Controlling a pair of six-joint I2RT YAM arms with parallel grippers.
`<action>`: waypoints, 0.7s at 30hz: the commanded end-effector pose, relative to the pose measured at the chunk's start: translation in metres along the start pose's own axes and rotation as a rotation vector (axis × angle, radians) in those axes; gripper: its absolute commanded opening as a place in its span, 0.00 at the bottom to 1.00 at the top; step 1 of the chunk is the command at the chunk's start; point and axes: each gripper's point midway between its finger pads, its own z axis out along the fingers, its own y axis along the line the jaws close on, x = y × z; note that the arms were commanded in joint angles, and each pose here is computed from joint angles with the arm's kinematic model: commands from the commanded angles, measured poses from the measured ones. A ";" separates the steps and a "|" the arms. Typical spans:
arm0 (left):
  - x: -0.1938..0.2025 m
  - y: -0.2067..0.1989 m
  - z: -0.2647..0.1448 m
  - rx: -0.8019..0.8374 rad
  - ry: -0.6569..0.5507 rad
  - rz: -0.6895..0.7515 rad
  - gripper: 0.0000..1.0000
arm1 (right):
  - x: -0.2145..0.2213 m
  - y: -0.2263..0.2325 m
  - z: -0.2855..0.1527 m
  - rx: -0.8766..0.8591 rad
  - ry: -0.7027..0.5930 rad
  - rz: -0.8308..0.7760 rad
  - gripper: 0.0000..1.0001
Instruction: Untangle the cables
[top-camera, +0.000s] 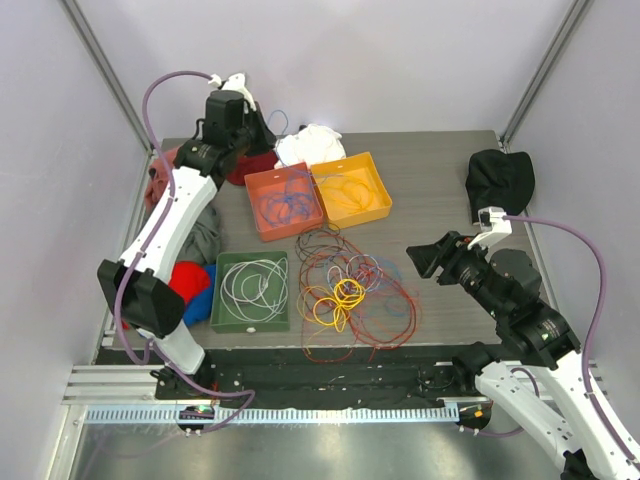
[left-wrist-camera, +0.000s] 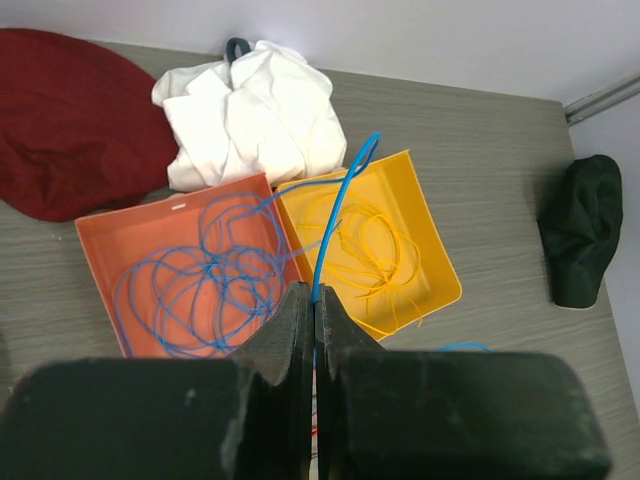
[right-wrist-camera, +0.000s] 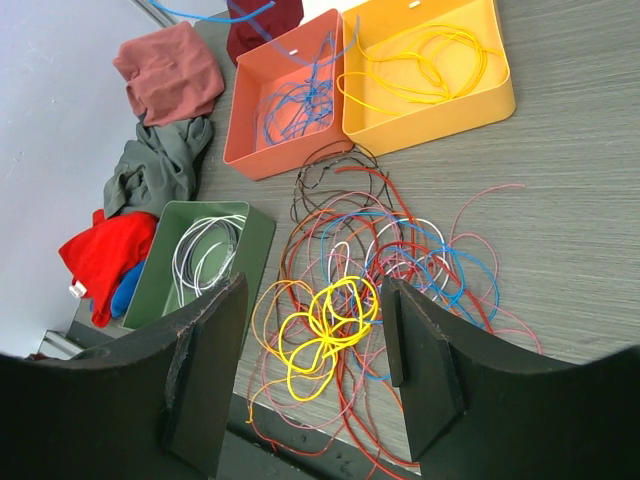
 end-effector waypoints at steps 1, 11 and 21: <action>-0.006 0.008 0.004 0.004 -0.027 -0.007 0.00 | -0.004 -0.002 0.001 0.007 -0.022 -0.017 0.64; 0.024 0.050 0.021 -0.136 0.034 0.026 0.00 | -0.001 -0.006 -0.001 0.023 -0.021 -0.020 0.64; 0.040 0.085 0.024 -0.279 0.089 0.104 0.00 | 0.006 -0.011 0.002 0.035 -0.007 -0.027 0.64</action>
